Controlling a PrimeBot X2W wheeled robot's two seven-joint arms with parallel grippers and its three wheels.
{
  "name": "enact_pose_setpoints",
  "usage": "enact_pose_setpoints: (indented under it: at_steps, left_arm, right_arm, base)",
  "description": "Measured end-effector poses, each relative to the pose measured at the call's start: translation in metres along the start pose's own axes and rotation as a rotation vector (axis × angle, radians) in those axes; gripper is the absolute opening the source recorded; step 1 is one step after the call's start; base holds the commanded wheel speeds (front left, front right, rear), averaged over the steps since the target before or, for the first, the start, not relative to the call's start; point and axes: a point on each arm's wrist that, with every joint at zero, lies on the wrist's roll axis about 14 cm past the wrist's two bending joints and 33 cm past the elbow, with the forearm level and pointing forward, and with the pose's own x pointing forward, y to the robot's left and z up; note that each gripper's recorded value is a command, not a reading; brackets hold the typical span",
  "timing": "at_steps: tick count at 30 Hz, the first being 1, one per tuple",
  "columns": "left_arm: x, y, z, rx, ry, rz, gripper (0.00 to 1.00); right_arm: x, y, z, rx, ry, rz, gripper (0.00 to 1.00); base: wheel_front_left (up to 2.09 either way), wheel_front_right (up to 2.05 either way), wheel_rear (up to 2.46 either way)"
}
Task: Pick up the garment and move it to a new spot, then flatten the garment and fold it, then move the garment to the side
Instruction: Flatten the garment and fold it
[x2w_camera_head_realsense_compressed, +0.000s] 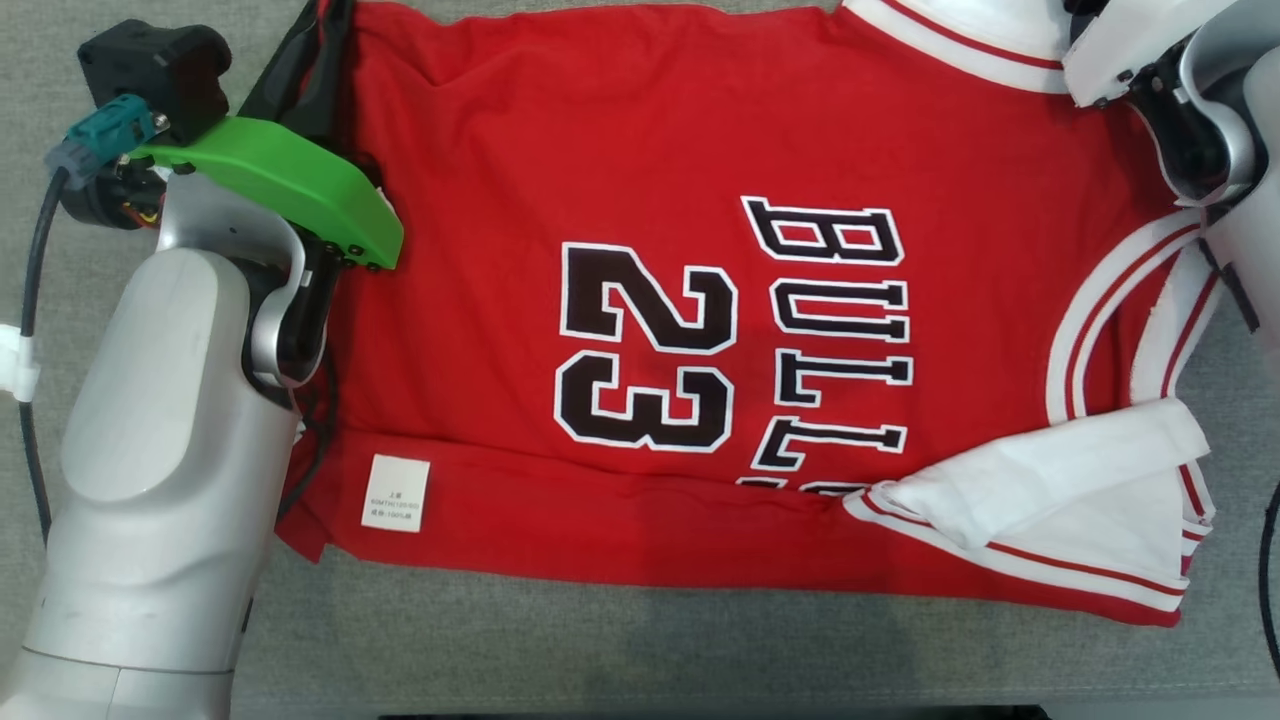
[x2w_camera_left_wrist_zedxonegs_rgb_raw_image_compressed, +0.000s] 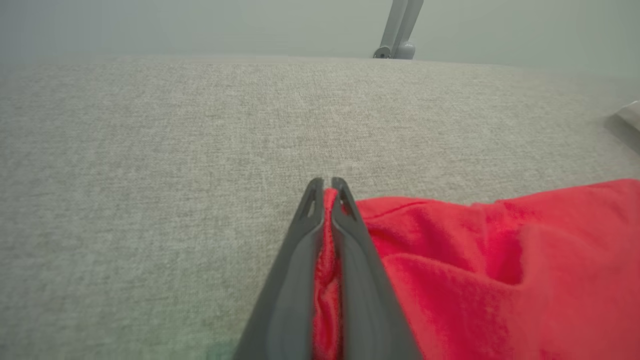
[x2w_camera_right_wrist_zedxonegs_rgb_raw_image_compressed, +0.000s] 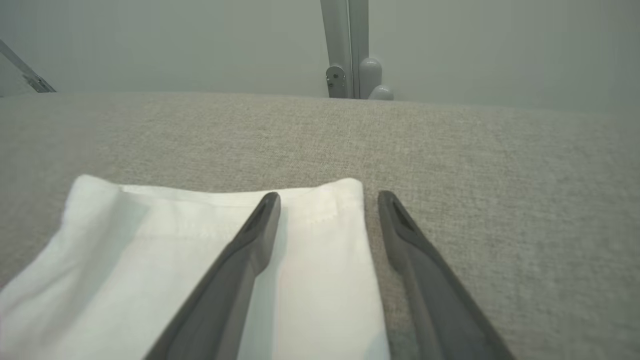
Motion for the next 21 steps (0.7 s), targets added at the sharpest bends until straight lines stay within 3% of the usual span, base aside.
enact_pose_setpoints:
  at_steps: [5,6,8,14,21]
  left_arm:
    - [-0.001,0.007,-0.005,0.008,0.008,0.012,0.00]
    - [-0.001,0.007,-0.005,0.008,0.007,0.012,0.00]
    - [-0.001,0.006,-0.003,0.009,0.002,0.010,0.00]
    - [-0.002,0.004,0.014,-0.023,-0.053,0.008,0.00]
    - [-0.006,-0.002,0.054,-0.065,-0.161,-0.011,0.00]
  right_arm:
    - [0.013,0.005,-0.012,0.007,0.092,0.029,1.00]
    - [0.013,0.006,-0.013,0.002,0.109,0.035,0.70]
    - [0.012,0.006,-0.013,0.013,0.134,0.039,0.00]
    - [0.009,0.007,0.011,0.051,0.081,0.050,0.00]
    - [-0.005,-0.002,0.077,0.071,-0.106,0.046,0.00]
  base:
    - [0.00,0.00,0.00]
    - [0.00,0.00,0.00]
    - [0.00,0.00,0.00]
    - [0.00,0.00,0.00]
    - [0.00,0.00,0.00]
